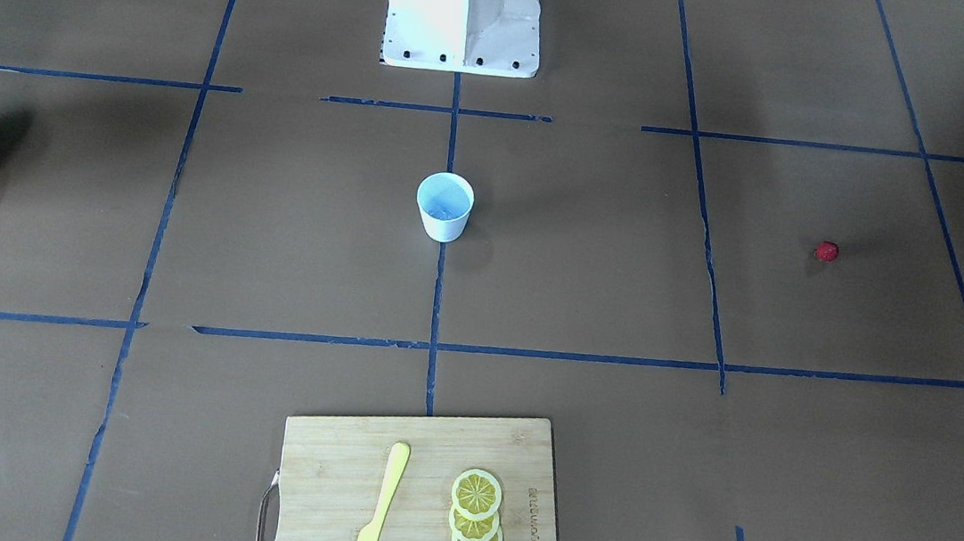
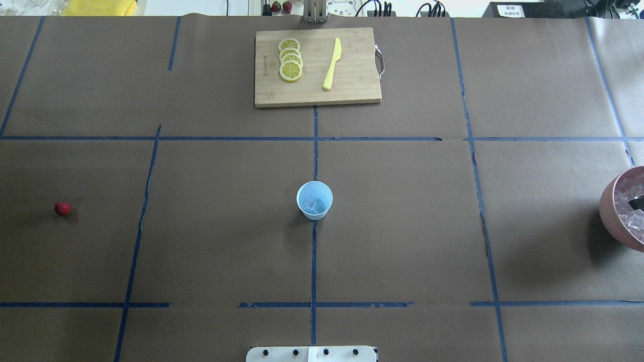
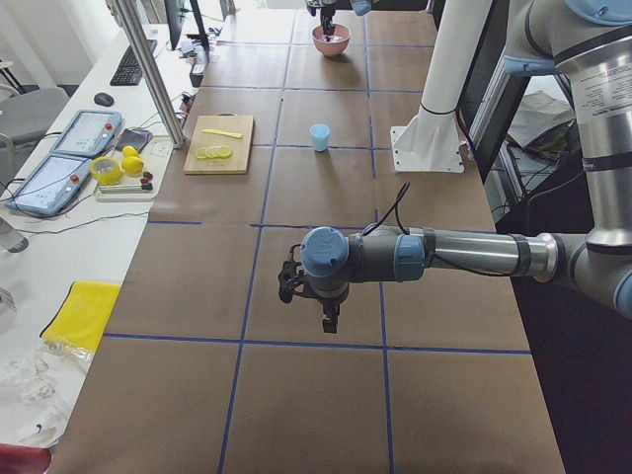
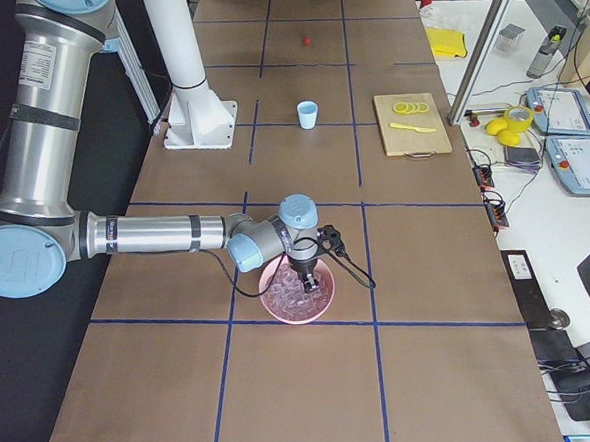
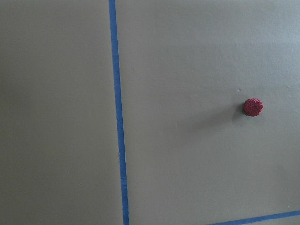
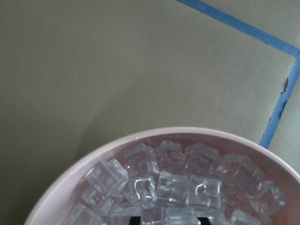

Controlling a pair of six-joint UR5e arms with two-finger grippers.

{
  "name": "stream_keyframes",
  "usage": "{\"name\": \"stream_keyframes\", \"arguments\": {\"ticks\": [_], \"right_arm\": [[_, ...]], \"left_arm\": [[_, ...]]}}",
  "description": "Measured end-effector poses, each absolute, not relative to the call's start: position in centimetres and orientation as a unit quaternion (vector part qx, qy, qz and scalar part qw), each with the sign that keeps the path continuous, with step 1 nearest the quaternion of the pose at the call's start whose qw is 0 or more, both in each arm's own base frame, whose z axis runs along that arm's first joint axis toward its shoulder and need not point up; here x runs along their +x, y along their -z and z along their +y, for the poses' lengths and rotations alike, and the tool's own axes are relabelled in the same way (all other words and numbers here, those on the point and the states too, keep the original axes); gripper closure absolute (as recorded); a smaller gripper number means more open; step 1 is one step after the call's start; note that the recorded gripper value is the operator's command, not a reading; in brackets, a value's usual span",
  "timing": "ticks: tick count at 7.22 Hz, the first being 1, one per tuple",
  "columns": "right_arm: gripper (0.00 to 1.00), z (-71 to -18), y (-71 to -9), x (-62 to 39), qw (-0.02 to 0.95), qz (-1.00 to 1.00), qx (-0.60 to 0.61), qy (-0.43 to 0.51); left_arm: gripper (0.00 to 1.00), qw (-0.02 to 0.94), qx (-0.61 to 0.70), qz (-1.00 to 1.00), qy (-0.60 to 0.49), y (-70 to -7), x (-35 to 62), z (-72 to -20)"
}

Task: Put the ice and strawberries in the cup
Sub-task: 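Grasp a third ice cube from the pink bowl with the right gripper, then carry the ice cube with the right gripper over the cup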

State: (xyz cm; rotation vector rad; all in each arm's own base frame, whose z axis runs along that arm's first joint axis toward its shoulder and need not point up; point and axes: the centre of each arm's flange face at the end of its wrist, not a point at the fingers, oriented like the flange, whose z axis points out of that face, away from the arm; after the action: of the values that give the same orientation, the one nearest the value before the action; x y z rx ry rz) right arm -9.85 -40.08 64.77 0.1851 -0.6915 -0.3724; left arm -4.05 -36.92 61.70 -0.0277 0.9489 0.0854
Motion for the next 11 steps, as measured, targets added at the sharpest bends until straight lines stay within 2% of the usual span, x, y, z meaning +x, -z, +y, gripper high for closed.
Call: {"name": "stream_keyframes", "arguments": {"ticks": [1,2,6,8,11], "right_arm": [[0.93,-40.1,-64.7,-9.8,0.920,-0.336,0.090,0.181],[1.00,-40.1,-64.7,-9.8,0.920,-0.336,0.091,0.181],[1.00,-40.6,-63.3,-8.0,0.919,-0.342,0.108,0.163],[1.00,-40.3,-58.4,-6.6,0.907,-0.380,0.129,0.131],[1.00,-38.9,-48.4,-8.0,0.877,-0.473,0.087,0.001]], "left_arm": [[0.00,0.889,-0.013,0.457,-0.041,-61.7,-4.0,-36.9],[0.00,0.889,-0.013,0.457,-0.041,-61.7,-4.0,-36.9],[0.00,0.889,-0.014,0.457,-0.040,-61.8,-4.1,-36.9],[0.00,0.888,-0.014,0.459,-0.040,-61.7,-4.0,-36.9],[0.00,0.884,-0.013,0.465,-0.040,-61.6,-3.9,-36.9]]}}
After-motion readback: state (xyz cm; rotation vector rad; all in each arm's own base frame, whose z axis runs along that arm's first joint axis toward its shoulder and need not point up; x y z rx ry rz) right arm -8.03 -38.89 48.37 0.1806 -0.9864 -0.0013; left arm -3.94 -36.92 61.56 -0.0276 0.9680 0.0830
